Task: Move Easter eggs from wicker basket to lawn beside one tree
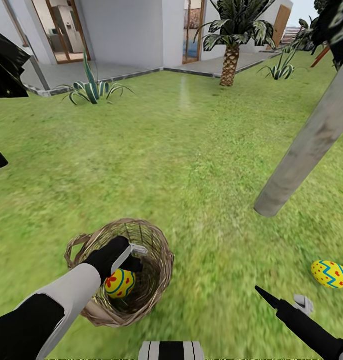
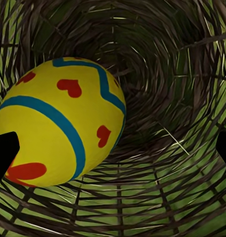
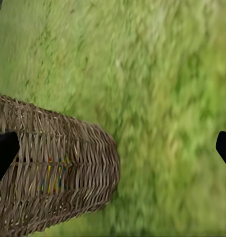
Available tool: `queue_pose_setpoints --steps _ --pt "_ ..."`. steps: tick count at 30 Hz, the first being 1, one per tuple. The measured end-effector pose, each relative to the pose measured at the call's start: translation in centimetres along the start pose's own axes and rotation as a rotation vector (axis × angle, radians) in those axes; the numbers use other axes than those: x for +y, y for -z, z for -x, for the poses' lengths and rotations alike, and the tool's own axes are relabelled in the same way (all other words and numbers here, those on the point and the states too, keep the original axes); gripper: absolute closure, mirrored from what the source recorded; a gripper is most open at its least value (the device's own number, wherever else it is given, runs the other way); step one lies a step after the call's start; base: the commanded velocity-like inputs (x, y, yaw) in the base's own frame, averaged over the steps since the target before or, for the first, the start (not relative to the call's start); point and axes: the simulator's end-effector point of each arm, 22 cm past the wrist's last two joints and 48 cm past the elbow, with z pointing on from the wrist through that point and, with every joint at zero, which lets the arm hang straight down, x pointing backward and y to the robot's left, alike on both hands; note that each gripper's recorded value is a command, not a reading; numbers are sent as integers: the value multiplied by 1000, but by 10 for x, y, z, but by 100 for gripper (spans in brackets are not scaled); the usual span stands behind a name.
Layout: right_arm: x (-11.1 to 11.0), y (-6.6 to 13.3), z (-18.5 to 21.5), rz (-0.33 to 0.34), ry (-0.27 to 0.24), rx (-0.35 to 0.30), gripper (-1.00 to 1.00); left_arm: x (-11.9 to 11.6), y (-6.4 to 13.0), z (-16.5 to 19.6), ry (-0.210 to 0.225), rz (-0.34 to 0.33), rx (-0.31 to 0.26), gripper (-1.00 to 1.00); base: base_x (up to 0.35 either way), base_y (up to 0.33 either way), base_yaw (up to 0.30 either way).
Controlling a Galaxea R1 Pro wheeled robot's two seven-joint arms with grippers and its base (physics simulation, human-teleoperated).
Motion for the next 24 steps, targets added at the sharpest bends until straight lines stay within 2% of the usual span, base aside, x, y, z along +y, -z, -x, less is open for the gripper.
queue_pose_setpoints --steps 24 --pt "-3 -1 -3 -7 -3 6 -100 -1 -6 -2 0 -3 4 -100 0 0 0"
